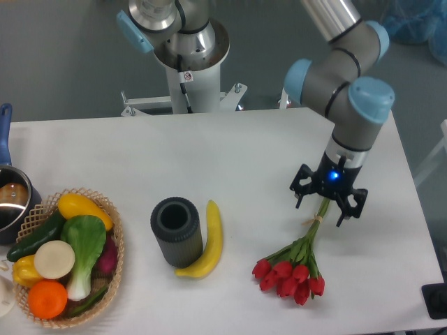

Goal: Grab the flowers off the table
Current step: 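Move the open gripper down over the red tulip stems, then close the gripper around the tulip stems above the blooms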

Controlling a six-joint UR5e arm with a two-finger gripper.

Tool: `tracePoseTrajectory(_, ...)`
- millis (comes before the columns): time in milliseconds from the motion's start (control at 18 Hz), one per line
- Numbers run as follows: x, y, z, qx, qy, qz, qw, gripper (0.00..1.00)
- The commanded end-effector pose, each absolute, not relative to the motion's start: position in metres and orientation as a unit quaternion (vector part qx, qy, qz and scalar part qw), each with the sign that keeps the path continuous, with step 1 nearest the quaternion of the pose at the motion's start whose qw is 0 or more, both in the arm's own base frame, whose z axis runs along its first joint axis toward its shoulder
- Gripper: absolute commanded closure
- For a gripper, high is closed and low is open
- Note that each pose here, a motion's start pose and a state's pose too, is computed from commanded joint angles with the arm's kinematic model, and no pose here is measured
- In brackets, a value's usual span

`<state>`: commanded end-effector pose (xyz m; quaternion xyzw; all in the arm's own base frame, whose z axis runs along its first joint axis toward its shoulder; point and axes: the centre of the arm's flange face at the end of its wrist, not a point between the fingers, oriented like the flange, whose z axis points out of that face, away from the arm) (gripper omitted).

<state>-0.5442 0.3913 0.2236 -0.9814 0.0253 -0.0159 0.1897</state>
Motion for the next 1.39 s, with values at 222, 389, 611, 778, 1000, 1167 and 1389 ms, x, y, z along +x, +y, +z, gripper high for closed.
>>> tracePoseTrajectory(222,-0.554,0.406,0.209,-0.978,0.031,-0.025,0.203,0.00)
tracePoseTrajectory(389,-0.555,0.407,0.205,-0.978,0.031,-0.028,0.205,0.00)
tracePoseTrajectory(611,-0.555,0.408,0.196,-0.978,0.033,-0.034,0.201,0.00)
tracePoseTrajectory(778,-0.556,0.409,0.190,-0.979,0.035,-0.037,0.200,0.00)
tracePoseTrajectory(1000,-0.552,0.415,0.182,-0.978,0.040,-0.042,0.198,0.00)
tracePoseTrajectory(1167,-0.549,0.420,0.179,-0.978,0.045,-0.045,0.196,0.04)
tracePoseTrajectory(1389,-0.549,0.421,0.182,-0.978,0.044,-0.043,0.198,0.39)
